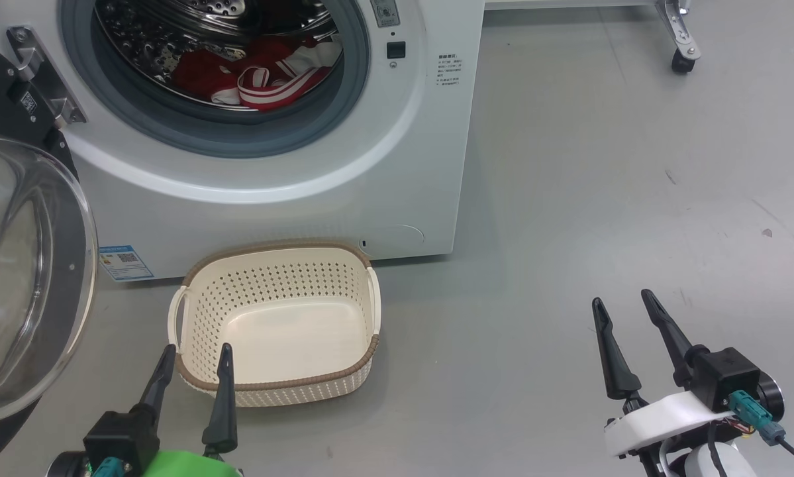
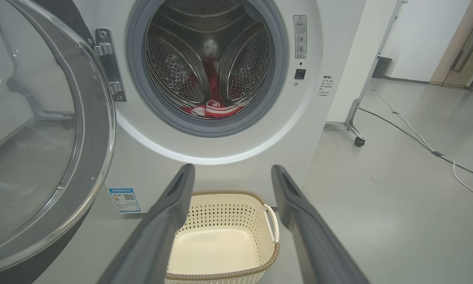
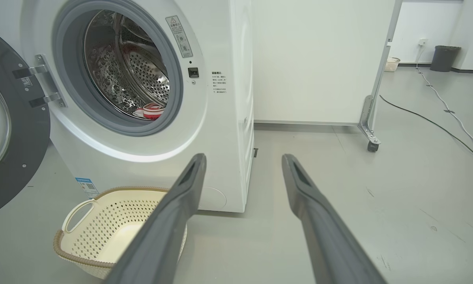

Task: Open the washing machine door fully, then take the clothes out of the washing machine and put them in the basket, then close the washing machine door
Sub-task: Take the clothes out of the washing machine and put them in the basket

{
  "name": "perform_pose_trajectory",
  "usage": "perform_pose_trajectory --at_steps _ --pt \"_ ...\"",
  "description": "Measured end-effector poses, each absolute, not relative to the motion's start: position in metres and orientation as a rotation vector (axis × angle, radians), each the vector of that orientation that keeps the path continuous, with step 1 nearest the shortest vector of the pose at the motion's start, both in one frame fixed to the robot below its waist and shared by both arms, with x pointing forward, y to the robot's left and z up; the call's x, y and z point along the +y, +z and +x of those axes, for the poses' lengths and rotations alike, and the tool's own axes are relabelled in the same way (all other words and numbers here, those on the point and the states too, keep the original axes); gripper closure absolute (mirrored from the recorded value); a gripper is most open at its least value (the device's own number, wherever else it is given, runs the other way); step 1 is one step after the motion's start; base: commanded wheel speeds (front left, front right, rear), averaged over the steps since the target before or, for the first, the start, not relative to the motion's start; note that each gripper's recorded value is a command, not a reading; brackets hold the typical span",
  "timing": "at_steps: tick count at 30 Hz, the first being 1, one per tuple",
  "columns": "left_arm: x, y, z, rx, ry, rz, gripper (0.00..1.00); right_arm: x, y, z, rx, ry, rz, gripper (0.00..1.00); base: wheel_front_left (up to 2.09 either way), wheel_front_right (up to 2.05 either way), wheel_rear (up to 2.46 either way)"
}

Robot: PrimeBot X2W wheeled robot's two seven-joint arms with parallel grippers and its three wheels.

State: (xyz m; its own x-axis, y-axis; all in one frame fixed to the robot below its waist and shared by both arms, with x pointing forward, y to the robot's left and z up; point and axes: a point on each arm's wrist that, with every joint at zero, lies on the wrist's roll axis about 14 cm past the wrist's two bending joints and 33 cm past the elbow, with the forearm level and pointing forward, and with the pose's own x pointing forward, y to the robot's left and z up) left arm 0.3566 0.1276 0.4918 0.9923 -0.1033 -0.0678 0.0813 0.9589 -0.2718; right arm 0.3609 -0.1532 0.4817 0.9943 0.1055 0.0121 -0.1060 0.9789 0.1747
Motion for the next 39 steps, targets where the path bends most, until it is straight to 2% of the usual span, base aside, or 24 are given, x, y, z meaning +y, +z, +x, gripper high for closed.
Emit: perform_pose_trajectory --at_steps 22,39 --pt "0.1256 0.4914 0.3553 0.092 -0.09 -0.248 0.0 -0.1499 0.4794 0.3555 0.006 0.113 0.189 0.0 0.06 -0.06 0.0" --pt "0.1204 0.4925 0.3558 0.09 -0.103 -0.25 0.0 -0.1523 0.4792 0.3526 0.006 0.104 0.19 0.0 0.66 -0.66 0.0"
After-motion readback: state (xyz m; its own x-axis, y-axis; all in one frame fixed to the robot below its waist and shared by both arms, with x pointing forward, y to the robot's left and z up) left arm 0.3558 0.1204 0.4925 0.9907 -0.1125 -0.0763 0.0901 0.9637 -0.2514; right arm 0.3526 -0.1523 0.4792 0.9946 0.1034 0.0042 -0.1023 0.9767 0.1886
